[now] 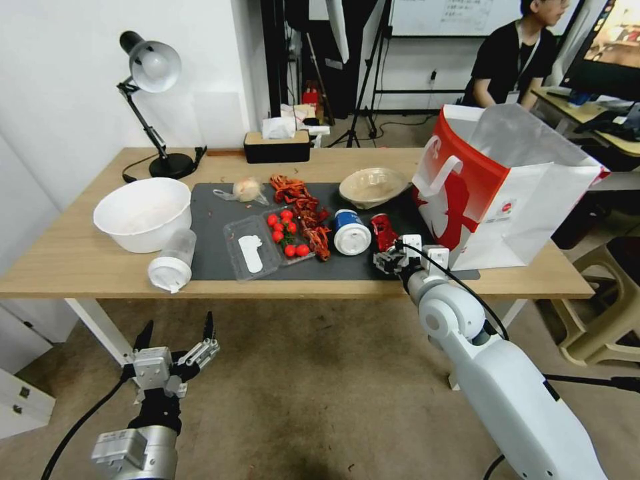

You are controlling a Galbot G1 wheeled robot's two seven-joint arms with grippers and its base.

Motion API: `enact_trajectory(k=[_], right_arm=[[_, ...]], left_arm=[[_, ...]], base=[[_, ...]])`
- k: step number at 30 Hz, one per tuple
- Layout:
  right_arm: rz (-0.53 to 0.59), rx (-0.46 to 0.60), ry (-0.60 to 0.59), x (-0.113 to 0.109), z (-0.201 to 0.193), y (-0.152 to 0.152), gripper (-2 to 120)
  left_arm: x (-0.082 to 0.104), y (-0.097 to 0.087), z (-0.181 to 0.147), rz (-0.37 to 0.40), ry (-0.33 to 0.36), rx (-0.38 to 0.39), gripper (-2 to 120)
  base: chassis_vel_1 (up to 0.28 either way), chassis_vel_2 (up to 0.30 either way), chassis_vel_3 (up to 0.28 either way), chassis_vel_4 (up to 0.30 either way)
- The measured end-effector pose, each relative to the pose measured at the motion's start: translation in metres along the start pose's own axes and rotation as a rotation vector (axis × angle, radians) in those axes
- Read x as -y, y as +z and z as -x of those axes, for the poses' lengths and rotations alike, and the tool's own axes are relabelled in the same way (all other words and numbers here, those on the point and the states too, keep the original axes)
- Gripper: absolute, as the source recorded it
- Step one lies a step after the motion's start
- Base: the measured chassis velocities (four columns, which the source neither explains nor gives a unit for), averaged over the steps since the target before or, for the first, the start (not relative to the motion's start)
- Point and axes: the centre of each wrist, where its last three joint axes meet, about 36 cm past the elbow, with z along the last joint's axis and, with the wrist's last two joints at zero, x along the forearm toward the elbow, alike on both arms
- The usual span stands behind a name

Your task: Pick up the trash from the table and place it into the takeout bag.

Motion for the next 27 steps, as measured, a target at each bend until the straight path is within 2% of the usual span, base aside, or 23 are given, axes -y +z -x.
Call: enact_trajectory(k=[9, 10, 12, 14, 16, 19, 20, 22, 27], right_arm=[[-0.021, 0.061, -0.012, 0.008, -0.014, -0.002, 54], [-0.051, 0.123, -0.023, 0.013, -0.024, -0.005, 54], [-0.065, 0.154, -0.034, 0.015, -0.028, -0.007, 54], [-0.121, 0.253, -0.070, 0.025, -0.046, -0.015, 54], [-0.131, 0.279, -0.086, 0.027, -0.051, -0.018, 54], [-0.137, 0.389, -0.185, 0.037, -0.079, -0.042, 54], [-0.137, 0.389, -0.185, 0.037, -0.079, -0.042, 54], [-0.128, 0.463, -0.220, 0.038, -0.093, -0.060, 54], [-0.082, 0.568, -0.172, 0.046, -0.112, -0.102, 54]], left_arm=[[0.002, 0.002, -0.003, 0.007, -0.001, 0.005, 100], [0.003, 0.003, -0.004, 0.007, -0.001, 0.007, 100], [0.003, 0.003, -0.004, 0.007, -0.001, 0.008, 100], [0.004, 0.003, -0.004, 0.008, -0.002, 0.013, 100], [0.004, 0.002, -0.004, 0.008, -0.002, 0.014, 100], [0.004, 0.001, -0.004, 0.006, -0.004, 0.020, 100], [0.004, 0.001, -0.004, 0.006, -0.004, 0.020, 100], [0.004, 0.000, -0.003, 0.006, -0.007, 0.024, 100], [0.004, -0.003, -0.004, 0.006, -0.011, 0.031, 100]], base=[[0.000, 0.000, 0.000, 0.000], [0.000, 0.000, 0.000, 0.000], [0.000, 0.000, 0.000, 0.000], [0.000, 0.000, 0.000, 0.000], [0.000, 0.000, 0.000, 0.000], [0.000, 0.000, 0.000, 0.000], [0.000, 0.000, 0.000, 0.000], [0.000, 0.000, 0.000, 0.000], [0.000, 0.000, 0.000, 0.000]])
